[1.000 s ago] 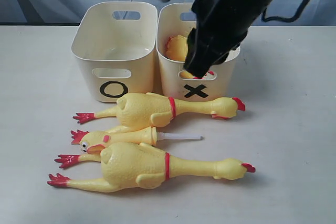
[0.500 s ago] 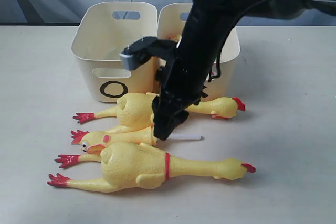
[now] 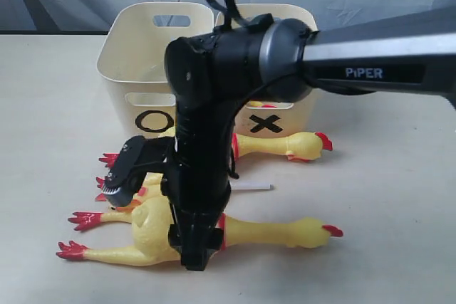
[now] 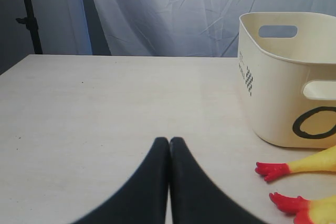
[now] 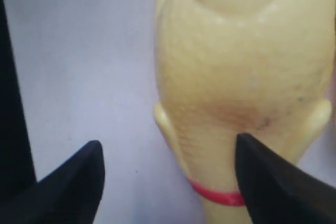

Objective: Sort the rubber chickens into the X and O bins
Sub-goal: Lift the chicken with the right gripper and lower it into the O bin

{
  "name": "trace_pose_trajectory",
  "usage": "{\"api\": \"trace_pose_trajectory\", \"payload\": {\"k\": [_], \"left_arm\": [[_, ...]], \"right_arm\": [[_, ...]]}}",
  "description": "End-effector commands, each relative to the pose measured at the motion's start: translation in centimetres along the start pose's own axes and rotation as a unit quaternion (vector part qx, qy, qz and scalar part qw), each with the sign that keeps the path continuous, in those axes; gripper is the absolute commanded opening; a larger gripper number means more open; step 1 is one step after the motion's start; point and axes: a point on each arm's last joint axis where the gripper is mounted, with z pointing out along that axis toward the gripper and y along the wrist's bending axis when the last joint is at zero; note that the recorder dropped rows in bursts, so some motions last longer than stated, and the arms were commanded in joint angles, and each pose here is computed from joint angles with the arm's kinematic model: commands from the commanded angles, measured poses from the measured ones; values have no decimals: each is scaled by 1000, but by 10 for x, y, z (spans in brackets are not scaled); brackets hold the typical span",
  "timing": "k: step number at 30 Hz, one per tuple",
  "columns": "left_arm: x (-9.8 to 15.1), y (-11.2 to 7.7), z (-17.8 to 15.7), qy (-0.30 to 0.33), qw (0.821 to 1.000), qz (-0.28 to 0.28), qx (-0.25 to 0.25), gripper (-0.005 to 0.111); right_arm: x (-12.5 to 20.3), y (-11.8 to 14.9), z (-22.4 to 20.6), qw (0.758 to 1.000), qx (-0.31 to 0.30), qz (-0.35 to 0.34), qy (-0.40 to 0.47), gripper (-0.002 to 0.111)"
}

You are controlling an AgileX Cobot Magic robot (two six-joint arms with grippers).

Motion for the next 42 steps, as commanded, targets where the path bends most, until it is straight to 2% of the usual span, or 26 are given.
{"api": "trace_pose_trajectory", "payload": {"k": [1,11,12,13,14,16,17,19,25,27,31,33,36,39,42], "left_arm": [[-2,0,-1,-10,1000,-2,2,0],[-2,0,-1,-10,1000,-2,2,0],[-2,0,-1,-10,1000,-2,2,0],[-2,0,-1,-10,1000,-2,2,0],[-2,0,-1,-10,1000,-2,2,0],[-2,0,-1,-10,1000,-2,2,0],[-2,0,-1,-10,1000,-2,2,0],[-2,0,-1,-10,1000,-2,2,0],[-2,0,-1,-10,1000,-2,2,0],[-2,0,-1,-10,1000,-2,2,0],[-2,0,-1,-10,1000,-2,2,0],[-2,0,-1,-10,1000,-2,2,0],[-2,0,-1,-10,1000,-2,2,0],[-2,0,-1,-10,1000,-2,2,0],[-2,0,-1,-10,1000,-2,2,0]], "right_arm": [[7,-12,21,995,55,18,83,66],[16,-29,61,983,58,80,156,66],[17,-29,65,981,56,90,160,63],[17,-30,68,980,52,92,166,55],[19,-29,72,979,43,95,175,43],[20,-29,75,978,35,96,181,10],[19,-28,75,978,35,94,182,1],[19,-28,74,978,36,94,181,3],[14,-25,49,983,60,86,154,-1],[9,-22,28,986,78,82,126,-1],[-7,-6,-50,986,143,77,21,-1],[-12,8,-104,979,186,69,-51,-1],[-12,18,-137,970,214,63,-93,-1],[-24,21,-176,928,291,51,-228,-1],[-41,17,-200,864,342,53,-366,-1]]}}
